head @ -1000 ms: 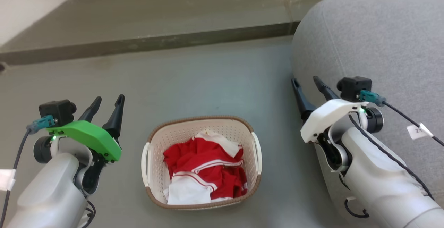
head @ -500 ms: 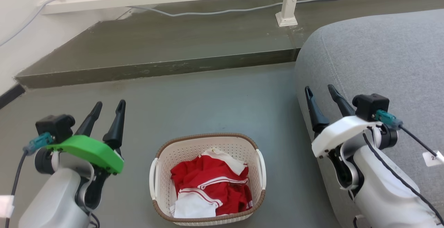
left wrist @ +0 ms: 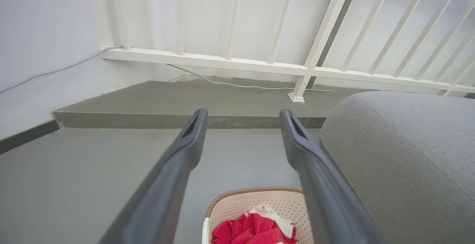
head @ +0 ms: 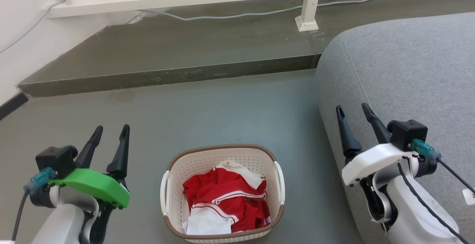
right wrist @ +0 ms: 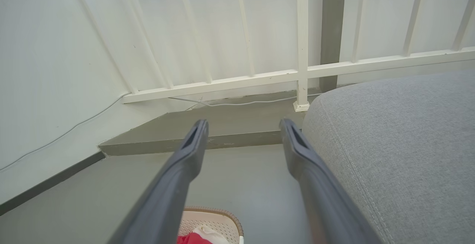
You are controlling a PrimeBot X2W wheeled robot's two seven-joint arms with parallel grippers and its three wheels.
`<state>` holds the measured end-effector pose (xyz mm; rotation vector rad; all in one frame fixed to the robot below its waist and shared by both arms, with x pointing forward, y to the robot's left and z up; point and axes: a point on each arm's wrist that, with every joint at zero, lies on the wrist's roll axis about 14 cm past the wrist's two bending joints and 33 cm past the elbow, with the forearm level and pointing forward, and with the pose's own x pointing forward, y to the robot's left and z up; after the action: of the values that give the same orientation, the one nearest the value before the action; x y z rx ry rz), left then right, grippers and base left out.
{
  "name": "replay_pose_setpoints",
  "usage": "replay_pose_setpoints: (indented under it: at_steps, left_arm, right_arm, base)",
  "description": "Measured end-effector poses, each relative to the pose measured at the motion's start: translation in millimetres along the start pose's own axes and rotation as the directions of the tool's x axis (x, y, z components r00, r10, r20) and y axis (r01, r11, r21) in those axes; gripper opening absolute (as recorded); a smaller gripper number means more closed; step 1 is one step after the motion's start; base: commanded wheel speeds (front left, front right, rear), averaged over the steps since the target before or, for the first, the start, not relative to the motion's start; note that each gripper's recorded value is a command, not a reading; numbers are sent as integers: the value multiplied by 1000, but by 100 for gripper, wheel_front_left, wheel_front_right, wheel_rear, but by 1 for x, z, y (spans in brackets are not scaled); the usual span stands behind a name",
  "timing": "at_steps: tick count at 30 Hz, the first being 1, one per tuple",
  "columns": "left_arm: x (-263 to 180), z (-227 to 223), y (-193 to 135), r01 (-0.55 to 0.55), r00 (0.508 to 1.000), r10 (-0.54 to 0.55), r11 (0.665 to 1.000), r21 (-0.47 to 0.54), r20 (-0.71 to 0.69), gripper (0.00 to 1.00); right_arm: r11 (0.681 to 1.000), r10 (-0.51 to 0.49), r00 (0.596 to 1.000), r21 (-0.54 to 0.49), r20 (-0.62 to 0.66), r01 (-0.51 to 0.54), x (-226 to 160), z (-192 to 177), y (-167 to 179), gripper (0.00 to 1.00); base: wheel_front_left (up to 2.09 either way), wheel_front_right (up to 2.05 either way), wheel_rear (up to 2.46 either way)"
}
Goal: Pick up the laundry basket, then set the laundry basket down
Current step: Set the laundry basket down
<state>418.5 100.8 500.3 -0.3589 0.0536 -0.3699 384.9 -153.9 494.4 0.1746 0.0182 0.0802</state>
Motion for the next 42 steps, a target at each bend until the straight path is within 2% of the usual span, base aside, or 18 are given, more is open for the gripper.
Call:
replay_pose_setpoints:
  at_steps: [42]
  left_arm:
    - [-24, -6, -6, -35, 999, 35, 999, 1, 39, 100]
  right_arm:
    - [1000, -24, 1000, -8, 18, 24, -22, -3, 1, 100]
  base:
    - [0, 0, 0]
